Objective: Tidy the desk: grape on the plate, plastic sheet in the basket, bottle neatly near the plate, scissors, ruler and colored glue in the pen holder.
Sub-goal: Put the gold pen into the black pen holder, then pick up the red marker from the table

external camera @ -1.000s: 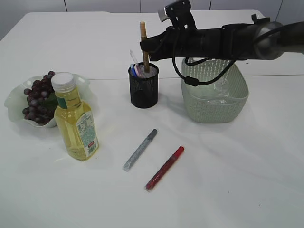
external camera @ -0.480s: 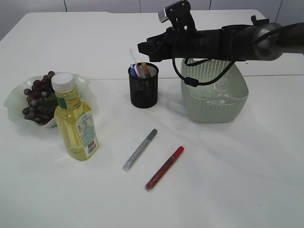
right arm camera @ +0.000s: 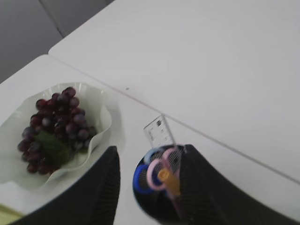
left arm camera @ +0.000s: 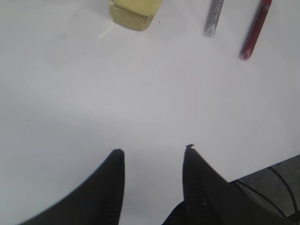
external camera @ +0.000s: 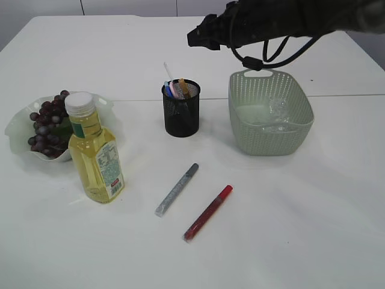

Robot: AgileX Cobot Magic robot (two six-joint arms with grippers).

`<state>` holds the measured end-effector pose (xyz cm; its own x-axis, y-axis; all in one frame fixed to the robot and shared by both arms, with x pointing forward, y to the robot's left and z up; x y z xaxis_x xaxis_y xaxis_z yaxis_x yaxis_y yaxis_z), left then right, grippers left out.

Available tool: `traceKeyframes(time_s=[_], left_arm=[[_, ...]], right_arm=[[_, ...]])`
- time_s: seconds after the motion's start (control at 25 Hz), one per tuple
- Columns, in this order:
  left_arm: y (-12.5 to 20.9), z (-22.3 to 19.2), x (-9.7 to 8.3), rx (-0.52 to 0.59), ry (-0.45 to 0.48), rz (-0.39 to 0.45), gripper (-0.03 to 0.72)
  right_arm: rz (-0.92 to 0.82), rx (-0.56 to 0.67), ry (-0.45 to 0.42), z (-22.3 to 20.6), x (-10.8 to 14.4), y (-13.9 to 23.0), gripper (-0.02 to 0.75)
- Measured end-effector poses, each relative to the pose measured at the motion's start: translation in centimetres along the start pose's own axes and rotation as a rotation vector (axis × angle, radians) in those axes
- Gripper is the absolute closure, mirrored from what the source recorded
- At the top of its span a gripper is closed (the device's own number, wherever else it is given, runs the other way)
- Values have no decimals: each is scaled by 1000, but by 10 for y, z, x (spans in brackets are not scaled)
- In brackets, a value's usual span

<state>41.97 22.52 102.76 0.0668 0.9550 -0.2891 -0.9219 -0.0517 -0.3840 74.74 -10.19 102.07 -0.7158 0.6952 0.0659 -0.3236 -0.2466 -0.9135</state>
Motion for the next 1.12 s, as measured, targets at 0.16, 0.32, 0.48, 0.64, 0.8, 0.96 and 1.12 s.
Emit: traceKeyframes(time_s=[0.16,0.32,0.48,0.64,0.8,0.96,1.12], left_arm=[[0,0,0,0,0,0,381],[0,0,0,0,-1,-1,381],[0,0,0,0,-1,-1,381],[0,0,1,-1,-5,-3,381],[-1,0,4,-7,-26,-17,381],[-1,0,4,-8,-32,-21,381],[-1,0,5,-8,-33,-22,381]], right_arm=[[-64,188,-19,32,16,-2,423],[-107,357,43,69,24,-4,425],[-143,459,60,92,40,-5,425],[-173,621,7,93,68,23,425],[-198,787,-13,87,98,65,425],[-221,891,21,83,131,106,425],[-378,876,110,76,138,126,425]])
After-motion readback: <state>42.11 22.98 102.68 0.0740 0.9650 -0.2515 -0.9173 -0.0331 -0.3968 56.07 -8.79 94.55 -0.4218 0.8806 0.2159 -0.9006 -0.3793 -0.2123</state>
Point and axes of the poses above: a point on each arm's last joint axis where the gripper is mounted, z pointing back along that axis away from the gripper, x along the wrist's bending axis when the last joint is at zero, y = z × x, the point moved 5 cm from there along -z, pointing out along that axis toward the gripper, and after that the axes turned 8 degrees about z, right-handed, at the moved point
